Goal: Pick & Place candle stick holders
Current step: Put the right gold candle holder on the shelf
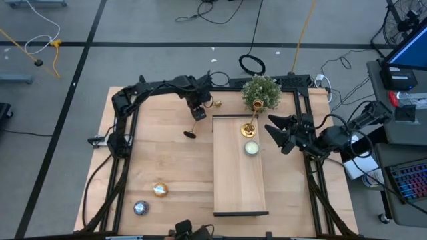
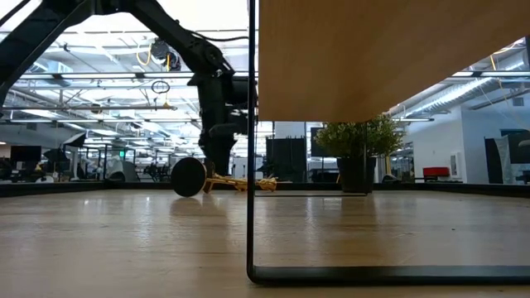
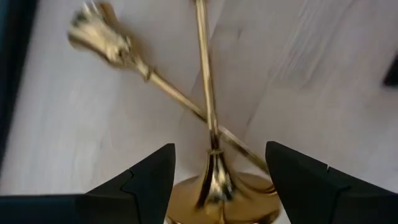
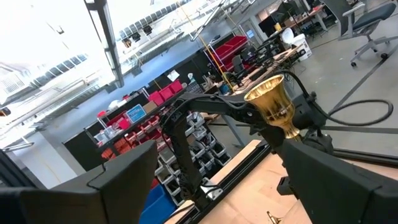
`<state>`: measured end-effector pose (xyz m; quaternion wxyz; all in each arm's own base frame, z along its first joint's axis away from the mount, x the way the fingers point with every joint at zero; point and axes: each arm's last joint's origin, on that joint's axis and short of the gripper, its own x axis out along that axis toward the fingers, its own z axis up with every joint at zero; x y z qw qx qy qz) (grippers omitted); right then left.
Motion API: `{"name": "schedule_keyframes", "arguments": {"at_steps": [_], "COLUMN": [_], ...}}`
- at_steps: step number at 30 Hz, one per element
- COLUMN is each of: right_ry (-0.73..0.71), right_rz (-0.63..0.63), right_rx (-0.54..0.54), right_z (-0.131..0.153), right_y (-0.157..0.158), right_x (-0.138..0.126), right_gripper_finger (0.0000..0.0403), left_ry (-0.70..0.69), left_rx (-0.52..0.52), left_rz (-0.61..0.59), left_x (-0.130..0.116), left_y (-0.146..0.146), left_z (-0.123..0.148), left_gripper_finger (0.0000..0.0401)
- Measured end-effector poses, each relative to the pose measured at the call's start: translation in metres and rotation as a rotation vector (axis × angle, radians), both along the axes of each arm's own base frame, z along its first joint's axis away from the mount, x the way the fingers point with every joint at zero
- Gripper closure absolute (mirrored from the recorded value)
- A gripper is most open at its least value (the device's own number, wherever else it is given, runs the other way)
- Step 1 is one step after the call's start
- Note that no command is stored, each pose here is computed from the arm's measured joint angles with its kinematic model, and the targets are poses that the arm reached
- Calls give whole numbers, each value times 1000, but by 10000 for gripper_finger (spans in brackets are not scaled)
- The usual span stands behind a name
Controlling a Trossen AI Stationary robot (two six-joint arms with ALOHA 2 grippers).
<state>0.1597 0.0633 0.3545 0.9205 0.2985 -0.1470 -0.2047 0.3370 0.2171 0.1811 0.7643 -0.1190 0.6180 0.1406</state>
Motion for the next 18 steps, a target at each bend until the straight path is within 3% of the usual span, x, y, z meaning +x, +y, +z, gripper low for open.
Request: {"name": "schedule_keyframes", "arguments": {"at_steps": [7,10,14,18], "right_ry": [-11,-15,-19,-18], "right_rz": [0,-1,-1,-1], "right_rx": [6,8,11,11], "right_z": [1,1,2,2], "right_y": [0,0,0,0], "right_x": [0,0,0,0], "right_gripper_finger": [60,60,60,60], "left_ry": [31,28,29,22], "left_rx": [-13,-11,-25,-41], "left_rz": [38,41,44,38], "left_x": [-9,-10,-10,-10], "left_y": [3,3,3,2], "left_z": [-12,-12,-12,-11], "left_gripper_finger": [150,173,250,354]}}
